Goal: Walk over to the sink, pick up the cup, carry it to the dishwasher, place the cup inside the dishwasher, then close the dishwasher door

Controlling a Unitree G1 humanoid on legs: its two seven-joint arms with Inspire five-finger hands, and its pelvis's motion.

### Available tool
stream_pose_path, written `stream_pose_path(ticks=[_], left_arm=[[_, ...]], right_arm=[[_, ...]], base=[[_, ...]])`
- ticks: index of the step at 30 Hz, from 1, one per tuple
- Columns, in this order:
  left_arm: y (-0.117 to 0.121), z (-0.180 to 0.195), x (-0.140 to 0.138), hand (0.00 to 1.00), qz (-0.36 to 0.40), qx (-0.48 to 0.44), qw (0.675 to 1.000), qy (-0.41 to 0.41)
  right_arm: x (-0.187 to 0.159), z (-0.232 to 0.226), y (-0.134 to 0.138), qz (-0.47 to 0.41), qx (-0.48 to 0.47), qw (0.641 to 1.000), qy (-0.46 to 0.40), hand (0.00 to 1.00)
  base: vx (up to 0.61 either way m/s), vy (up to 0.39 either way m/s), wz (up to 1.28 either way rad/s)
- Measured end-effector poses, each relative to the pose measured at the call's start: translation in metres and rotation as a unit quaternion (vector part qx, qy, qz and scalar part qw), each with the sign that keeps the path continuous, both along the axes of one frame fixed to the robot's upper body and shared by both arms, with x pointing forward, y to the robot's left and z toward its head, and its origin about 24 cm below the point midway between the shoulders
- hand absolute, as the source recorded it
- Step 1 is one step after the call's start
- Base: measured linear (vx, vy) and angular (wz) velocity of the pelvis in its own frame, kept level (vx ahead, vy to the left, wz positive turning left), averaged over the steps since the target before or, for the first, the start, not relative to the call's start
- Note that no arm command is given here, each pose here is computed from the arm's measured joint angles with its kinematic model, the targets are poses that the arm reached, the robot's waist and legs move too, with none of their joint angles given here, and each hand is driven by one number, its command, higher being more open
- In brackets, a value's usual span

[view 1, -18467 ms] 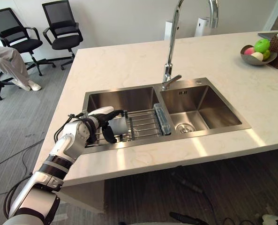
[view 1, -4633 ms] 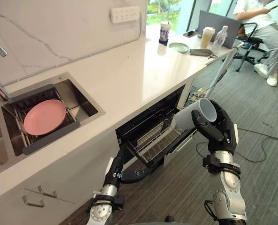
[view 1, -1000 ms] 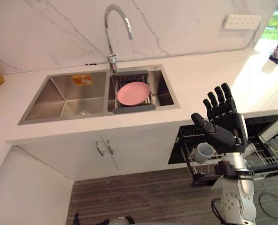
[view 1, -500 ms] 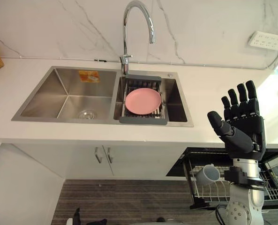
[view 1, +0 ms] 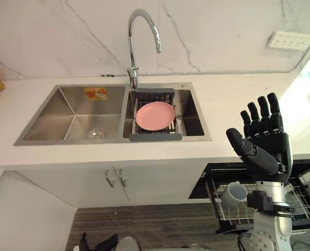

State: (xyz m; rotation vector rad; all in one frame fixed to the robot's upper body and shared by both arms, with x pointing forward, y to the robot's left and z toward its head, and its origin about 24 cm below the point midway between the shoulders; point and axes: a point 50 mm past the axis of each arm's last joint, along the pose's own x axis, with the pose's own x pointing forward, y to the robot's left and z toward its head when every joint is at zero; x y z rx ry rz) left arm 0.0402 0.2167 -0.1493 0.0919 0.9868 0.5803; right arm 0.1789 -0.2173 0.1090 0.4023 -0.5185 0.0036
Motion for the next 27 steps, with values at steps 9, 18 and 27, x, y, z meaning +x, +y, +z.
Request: stream_pose_path(ticks=[9, 18, 27], left_arm=[[0.001, 0.002, -0.01, 1.0, -0.034, 0.022, 0.999, 0.015], [0.013, -0.001, -0.006, 1.0, -0.102, 0.039, 0.993, 0.052], [0.011, -0.002, 0.014, 1.0, -0.142, 0.048, 0.988, 0.049]], right_arm=[[0.013, 0.011, 0.026, 0.067, -0.002, 0.997, -0.027, 1.0], [0.018, 0.005, 0.02, 0.067, -0.009, 0.998, -0.014, 1.0], [0.034, -0.007, 0.025, 0.113, -0.058, 0.992, 0.018, 1.0]], base=[[0.2, 0.178, -0.29], [0.11, 0.079, -0.08], [0.18, -0.085, 0.11]])
